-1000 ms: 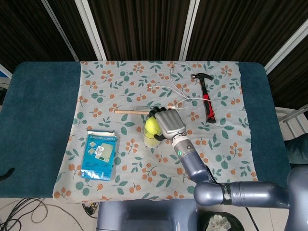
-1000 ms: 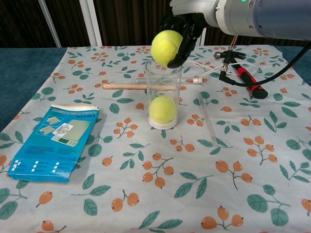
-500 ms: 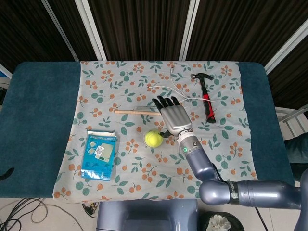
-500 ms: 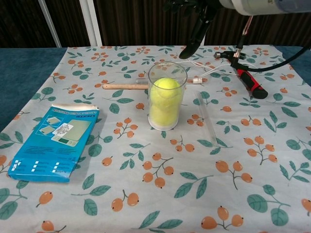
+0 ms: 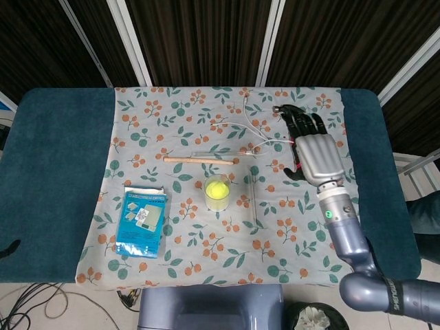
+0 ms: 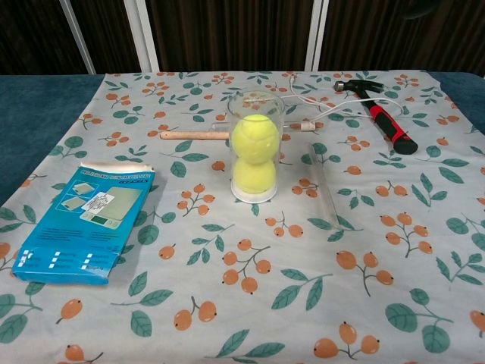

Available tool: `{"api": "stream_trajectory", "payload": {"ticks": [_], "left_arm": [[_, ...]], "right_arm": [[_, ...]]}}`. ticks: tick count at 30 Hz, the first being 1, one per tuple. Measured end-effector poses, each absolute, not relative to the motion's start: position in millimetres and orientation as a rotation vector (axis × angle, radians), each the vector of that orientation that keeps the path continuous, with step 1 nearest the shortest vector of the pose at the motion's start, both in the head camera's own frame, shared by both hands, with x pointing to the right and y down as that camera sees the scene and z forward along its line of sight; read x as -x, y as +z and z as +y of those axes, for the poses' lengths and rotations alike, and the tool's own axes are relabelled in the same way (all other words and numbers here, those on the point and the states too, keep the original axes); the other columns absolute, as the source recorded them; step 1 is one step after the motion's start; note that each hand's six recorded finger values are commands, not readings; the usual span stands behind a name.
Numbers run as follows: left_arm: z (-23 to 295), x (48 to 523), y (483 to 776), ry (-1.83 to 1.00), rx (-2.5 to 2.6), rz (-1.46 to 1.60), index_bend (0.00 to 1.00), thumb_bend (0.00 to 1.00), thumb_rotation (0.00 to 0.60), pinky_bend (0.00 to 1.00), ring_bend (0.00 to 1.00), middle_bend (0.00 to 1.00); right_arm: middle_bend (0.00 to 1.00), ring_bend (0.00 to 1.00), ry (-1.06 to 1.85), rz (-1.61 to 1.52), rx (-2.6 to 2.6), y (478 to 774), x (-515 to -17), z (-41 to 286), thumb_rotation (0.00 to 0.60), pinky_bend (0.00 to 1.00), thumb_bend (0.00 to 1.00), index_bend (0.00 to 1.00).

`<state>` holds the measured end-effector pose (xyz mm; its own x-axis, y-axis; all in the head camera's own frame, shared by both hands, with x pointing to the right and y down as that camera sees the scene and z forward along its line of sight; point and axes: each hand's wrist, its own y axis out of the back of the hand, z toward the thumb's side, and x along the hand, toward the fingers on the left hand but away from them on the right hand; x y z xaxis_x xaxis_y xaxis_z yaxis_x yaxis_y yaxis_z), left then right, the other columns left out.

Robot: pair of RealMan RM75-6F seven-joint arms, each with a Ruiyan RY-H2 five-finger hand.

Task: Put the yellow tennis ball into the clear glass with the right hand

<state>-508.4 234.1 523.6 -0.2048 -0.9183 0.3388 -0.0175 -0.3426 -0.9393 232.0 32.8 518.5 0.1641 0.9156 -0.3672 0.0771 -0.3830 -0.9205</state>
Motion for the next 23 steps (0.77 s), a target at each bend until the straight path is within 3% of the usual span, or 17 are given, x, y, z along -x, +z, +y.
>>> {"api": "stream_trajectory", "payload": {"ticks": [5,13,18,23], "left_arm": [[235,507,525,-1.637,1.344,1.155,0.15,0.02,0.600,0.00,0.00,0.00],[235,508,524,-1.631,1.346,1.160,0.15,0.02,0.600,0.00,0.00,0.00],[234,509,523,-1.629,1.348,1.163,0.15,0.02,0.600,0.00,0.00,0.00],[234,509,524,-1.632,1.341,1.153,0.15,0.02,0.600,0.00,0.00,0.00]], "right_arm": [[0.00,0.08,1.300,-0.965,1.532,513,-287,72,0.600,0.00,0.25,0.00],[0.00,0.08,1.393,-1.003,1.356,514,-387,175,0.600,0.00,0.25,0.00],[0.00,0.07,1.443,-0.981,1.332,522,-408,228,0.600,0.00,0.25,0.00],[0.00,0.07,1.425,-0.966,1.348,521,-402,242,0.600,0.00,0.25,0.00]]}}
